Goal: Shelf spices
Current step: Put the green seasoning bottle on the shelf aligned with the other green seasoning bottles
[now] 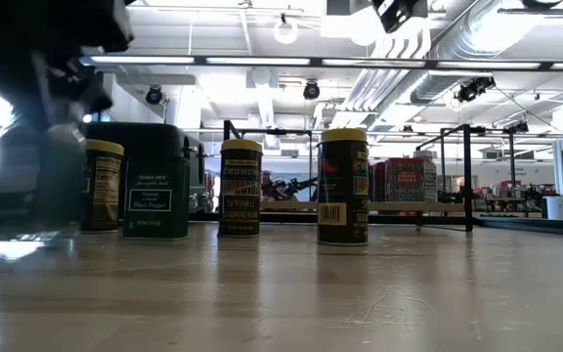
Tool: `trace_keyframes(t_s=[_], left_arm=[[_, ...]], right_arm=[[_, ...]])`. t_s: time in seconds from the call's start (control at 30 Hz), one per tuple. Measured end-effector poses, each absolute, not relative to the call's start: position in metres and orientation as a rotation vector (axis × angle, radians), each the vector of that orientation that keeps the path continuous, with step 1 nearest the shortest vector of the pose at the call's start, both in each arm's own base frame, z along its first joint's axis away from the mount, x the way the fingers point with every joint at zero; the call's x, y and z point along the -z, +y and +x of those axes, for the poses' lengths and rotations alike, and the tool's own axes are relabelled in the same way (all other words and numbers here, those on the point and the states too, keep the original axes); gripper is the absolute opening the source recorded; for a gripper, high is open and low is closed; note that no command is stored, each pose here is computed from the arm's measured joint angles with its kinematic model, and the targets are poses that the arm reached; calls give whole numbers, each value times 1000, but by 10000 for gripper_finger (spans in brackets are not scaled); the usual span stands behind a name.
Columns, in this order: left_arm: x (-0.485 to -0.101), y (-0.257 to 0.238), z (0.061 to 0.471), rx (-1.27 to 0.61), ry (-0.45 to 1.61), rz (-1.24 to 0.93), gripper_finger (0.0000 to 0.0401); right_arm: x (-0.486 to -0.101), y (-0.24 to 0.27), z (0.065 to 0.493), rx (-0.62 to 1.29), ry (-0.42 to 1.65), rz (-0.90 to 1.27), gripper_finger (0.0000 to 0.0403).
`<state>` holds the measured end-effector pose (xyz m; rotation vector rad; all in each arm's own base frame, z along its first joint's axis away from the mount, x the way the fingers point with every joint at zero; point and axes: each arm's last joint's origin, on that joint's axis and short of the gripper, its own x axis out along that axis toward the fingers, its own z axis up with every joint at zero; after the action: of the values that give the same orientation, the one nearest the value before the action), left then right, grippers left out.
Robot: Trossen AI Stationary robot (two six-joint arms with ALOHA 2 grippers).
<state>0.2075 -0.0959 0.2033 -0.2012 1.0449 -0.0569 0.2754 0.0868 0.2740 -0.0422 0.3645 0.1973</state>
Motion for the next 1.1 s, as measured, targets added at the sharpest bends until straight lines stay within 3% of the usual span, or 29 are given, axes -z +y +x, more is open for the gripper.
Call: trace_keyframes(t_s=[0.27,0.63,0.93,1.1], left_arm=[[-203,-121,266,117,904,-184,197],[-204,-122,369,71,850,-44,205],[-197,-111,398,126,864,-77,209],[-197,-102,401,155,873,-120,234]], right_arm=[[-296,91,257,-120,278,-38,0],[-292,105,249,-140,327,22,0],[-280,118,237,-136,469,109,0],[-271,121,233,-115,550,144,0]])
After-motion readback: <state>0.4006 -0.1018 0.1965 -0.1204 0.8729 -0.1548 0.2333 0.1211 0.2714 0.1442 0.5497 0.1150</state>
